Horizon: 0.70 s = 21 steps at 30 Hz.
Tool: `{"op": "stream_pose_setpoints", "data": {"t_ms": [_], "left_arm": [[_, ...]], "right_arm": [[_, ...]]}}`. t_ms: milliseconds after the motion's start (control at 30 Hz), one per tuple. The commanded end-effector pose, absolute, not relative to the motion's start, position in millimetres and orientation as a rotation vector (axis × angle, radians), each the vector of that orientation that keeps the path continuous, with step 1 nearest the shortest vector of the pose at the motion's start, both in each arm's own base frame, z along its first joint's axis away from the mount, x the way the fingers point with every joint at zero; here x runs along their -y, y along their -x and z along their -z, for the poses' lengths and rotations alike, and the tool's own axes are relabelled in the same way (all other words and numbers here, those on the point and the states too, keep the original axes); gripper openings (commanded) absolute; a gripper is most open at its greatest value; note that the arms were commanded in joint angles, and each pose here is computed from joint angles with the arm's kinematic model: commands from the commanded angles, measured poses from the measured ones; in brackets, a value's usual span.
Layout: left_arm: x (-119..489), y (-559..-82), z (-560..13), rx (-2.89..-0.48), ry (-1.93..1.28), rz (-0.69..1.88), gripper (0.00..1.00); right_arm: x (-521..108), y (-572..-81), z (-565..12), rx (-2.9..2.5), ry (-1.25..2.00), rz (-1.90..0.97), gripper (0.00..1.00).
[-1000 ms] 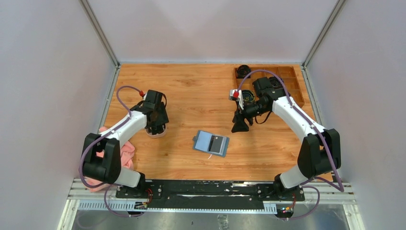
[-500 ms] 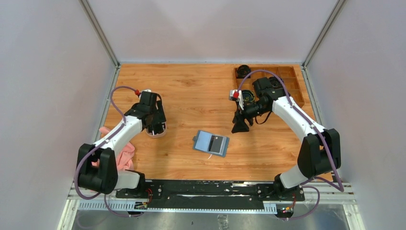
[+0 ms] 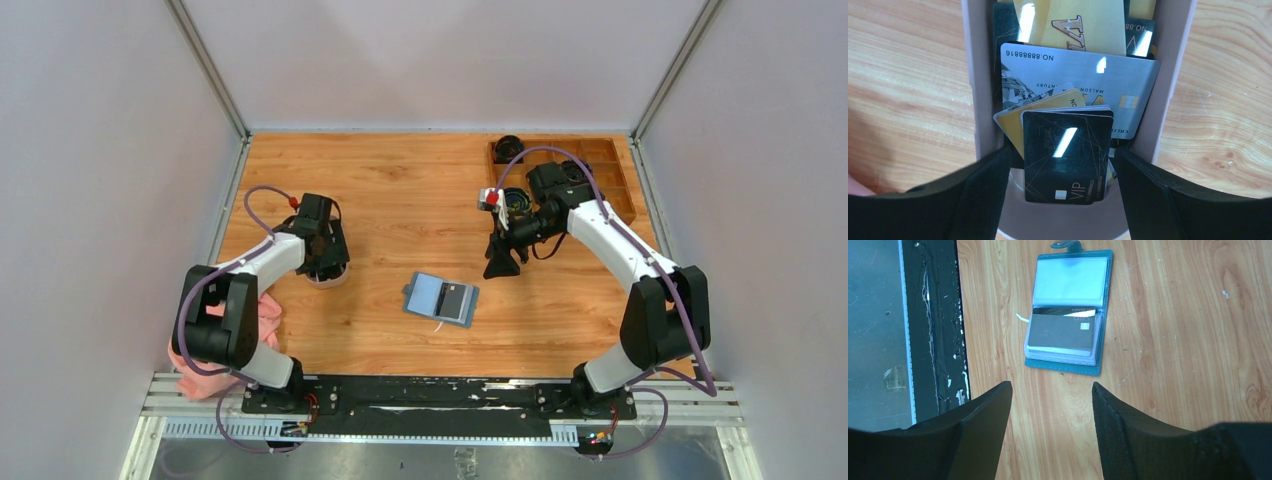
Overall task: Put the credit cards into the card holder
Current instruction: Pick up the credit card from the storage box.
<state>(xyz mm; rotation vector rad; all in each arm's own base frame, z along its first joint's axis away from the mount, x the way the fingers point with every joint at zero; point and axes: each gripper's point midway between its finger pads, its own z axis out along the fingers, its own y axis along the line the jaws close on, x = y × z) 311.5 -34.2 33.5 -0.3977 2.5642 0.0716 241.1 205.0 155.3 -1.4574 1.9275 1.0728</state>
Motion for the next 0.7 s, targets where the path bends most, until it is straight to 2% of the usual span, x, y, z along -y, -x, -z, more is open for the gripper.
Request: {"op": "stream_pose_setpoints", "data": {"t_ms": [0,533,667], "left_arm": [[33.8,-310.6,-19.6,-2.586,0.431,-0.064,0.82],[28.2,-287.5,0.1,-2.619,0.665,-0.119,0.85],[28.9,-287.5,6.9,-2.618,0.675,-0.114,0.74]], "right_arm": [[-201.5,-237.3,-152.9,-1.937,1.448,-1.110,0.64],[-202.2,-236.3,-151.8,-1.937,1.453,-1.126,0.64],[-202.3,-235.6,-152.3,-1.936,1.454,-1.129,0.64]]}}
